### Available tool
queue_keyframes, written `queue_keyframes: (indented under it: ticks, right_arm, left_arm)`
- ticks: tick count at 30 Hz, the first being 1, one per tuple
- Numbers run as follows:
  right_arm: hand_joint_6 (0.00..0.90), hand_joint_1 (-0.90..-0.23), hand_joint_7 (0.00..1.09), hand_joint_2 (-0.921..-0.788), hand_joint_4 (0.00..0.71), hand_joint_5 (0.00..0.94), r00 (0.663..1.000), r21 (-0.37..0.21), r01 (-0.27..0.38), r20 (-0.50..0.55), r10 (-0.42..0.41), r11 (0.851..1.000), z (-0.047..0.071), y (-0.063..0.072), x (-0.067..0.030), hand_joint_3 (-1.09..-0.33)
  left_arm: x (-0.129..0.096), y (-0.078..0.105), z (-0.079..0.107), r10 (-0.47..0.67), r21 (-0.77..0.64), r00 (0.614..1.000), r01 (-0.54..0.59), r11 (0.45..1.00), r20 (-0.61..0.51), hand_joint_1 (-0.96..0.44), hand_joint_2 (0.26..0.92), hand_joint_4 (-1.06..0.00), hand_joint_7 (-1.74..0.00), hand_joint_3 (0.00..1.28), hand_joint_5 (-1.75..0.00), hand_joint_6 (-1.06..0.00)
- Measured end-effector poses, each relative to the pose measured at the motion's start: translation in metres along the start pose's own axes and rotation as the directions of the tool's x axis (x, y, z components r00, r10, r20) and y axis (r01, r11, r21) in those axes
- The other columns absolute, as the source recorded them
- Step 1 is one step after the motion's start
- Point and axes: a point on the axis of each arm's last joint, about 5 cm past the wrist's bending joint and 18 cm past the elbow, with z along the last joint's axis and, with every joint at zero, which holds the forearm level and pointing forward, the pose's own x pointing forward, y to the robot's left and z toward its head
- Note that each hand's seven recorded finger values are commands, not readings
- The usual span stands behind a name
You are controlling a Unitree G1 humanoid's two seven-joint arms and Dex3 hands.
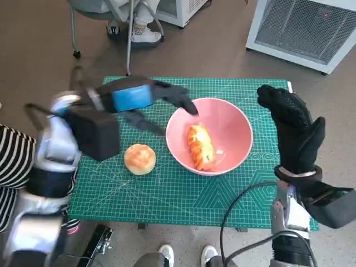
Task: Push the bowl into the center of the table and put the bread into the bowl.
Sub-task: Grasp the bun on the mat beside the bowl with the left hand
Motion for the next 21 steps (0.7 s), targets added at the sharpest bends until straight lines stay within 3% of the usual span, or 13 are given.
queue_keyframes:
  ticks: [9, 21]
  right_arm:
    - [0.048, -0.692, 0.41, -0.921, 0.194, 0.001, 1.0, 0.012, -0.001, -0.003, 0.001, 1.0, -0.002, 0.003, 0.0, -0.713]
    - [0.05, -0.695, 0.41, -0.921, 0.194, 0.001, 1.0, 0.02, 0.002, -0.012, -0.001, 1.0, -0.003, 0.002, -0.0005, -0.709]
  left_arm:
    - [-0.028, -0.001, -0.002, 0.025, 0.009, 0.998, -0.025, 1.0, -0.052, -0.38, 0.665, -0.1, -0.06, 0.0, 0.0, -0.21]
    - [-0.045, -0.013, -0.025, 0.004, -0.072, 0.998, -0.009, 0.997, -0.061, -0.4, 0.672, -0.09, -0.06, 0.0, 0.0, -0.2]
